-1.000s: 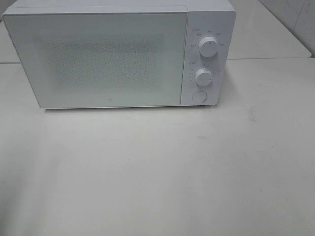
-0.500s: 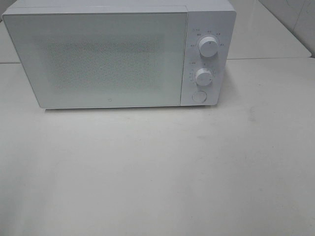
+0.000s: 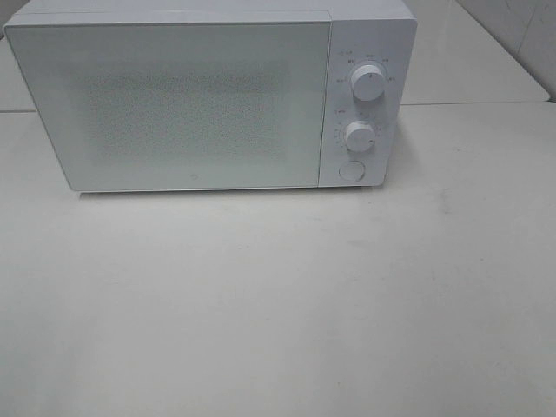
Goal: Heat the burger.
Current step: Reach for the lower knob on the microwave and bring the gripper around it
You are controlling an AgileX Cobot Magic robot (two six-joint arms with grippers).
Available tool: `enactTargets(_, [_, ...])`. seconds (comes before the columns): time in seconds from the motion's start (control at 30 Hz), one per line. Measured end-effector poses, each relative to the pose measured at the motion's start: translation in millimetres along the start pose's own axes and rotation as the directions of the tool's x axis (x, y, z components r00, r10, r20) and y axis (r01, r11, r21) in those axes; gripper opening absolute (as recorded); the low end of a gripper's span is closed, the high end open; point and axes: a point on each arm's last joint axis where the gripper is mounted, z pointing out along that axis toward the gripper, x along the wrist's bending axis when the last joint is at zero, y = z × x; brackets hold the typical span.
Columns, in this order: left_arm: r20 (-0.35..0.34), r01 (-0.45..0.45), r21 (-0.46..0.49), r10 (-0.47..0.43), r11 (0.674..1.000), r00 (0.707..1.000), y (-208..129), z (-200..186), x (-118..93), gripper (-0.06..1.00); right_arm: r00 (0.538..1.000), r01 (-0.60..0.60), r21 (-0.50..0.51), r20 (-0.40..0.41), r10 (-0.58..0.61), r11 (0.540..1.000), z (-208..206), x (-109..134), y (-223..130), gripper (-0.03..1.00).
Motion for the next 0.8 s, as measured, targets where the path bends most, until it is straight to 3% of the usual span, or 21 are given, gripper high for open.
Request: enactTargets(0.8, [-0.001, 0.000, 0.000, 0.000, 1.000, 1.000, 0.0, 0.0, 0.1, 0.99, 1.000, 0.000, 0.000, 0.000, 0.000, 1.000, 0.0, 0.0, 0.0, 0.76])
